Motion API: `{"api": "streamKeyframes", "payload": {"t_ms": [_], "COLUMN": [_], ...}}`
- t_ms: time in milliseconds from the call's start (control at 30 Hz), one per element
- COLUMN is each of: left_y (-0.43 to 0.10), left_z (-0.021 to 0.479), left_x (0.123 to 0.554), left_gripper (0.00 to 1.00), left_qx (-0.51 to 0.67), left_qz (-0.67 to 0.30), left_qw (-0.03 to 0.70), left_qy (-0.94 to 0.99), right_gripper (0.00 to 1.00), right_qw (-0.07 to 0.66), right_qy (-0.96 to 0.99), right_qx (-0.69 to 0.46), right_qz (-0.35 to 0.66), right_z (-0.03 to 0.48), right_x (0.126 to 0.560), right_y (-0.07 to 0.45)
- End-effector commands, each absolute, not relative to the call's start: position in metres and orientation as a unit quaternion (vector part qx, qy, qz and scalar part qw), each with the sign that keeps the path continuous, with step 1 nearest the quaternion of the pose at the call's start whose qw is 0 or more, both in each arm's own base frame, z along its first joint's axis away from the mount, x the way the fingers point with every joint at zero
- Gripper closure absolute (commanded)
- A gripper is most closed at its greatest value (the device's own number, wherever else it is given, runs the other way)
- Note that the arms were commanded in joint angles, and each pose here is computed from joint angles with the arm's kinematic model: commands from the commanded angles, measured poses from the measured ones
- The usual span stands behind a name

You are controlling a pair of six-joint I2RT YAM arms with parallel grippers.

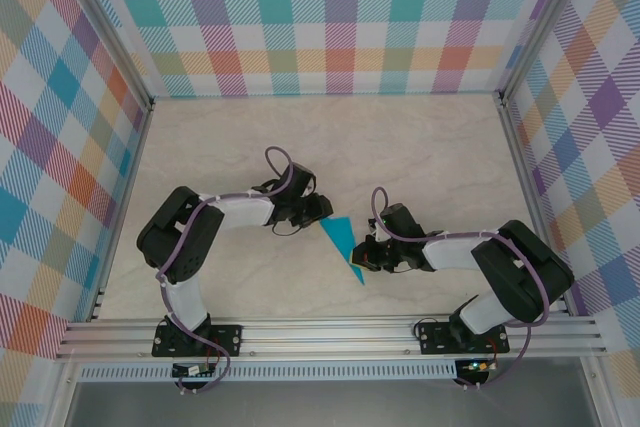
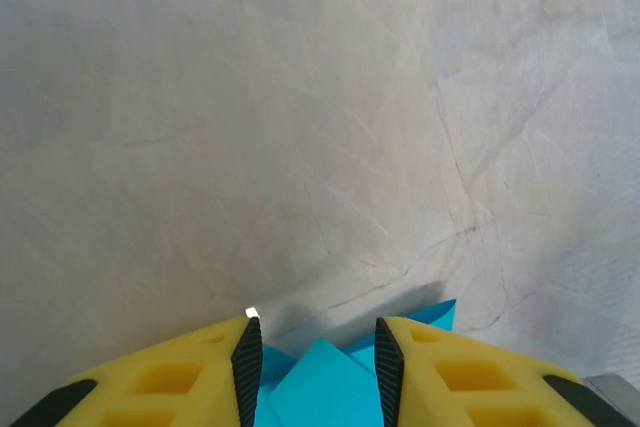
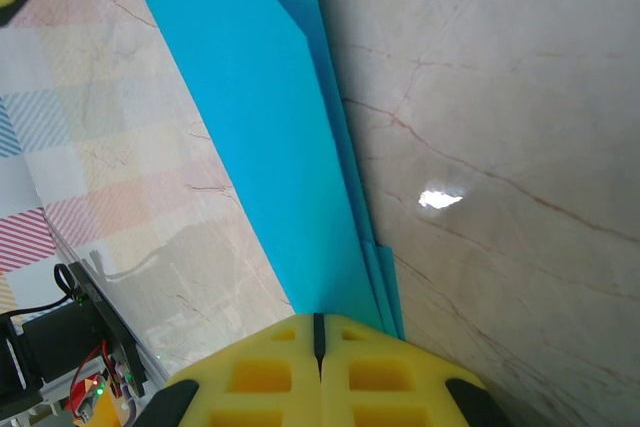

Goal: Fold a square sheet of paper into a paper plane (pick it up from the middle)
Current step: Perform the fifth fold on the wing at the bottom-center of the table.

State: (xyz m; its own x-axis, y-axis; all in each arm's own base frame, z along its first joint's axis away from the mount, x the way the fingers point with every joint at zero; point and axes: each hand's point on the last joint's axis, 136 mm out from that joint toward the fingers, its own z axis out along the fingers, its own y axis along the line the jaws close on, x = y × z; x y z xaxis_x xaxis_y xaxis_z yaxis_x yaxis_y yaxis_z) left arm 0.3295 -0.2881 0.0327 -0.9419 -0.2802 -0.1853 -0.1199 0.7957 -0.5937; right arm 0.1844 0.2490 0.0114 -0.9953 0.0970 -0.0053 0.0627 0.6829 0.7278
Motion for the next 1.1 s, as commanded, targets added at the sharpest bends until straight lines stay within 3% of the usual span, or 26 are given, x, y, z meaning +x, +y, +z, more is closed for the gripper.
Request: {"api": "streamKeyframes", "payload": {"t_ms": [0,333,633,1067], "left_y": [-0.282,-0.317,-0.348,-0.328], "left_z": [0.069,0.106,0.066,0.007], "left_x": [0.342,0.312,0.290,0.285], "left_gripper": [0.62,0.60,0.62,0.65], "left_qx": [-0.099,-0.062,-0.047,-0.055], "left_qz": [-0.304,-0.356,-0.365,-0.283], "left_qw": [0.162,0.158,0.117,0.090], "left_qy": [0.934,0.919,0.922,0.953], "right_gripper": [1.00,1.00,1.00,0.99], "right_qw": [-0.044,-0.040,-0.041,-0.012], "right_qy": [0.947,0.946,0.944,0.935], "right_qx": [0.073,0.075,0.074,0.047], "right_qz": [0.310,0.313,0.318,0.352], "right_z": [-0.028,-0.026,-0.027,0.005], "right_x": [0.149,0.156,0.157,0.170], "right_y": [0.214,0.218,0.220,0.234]}}
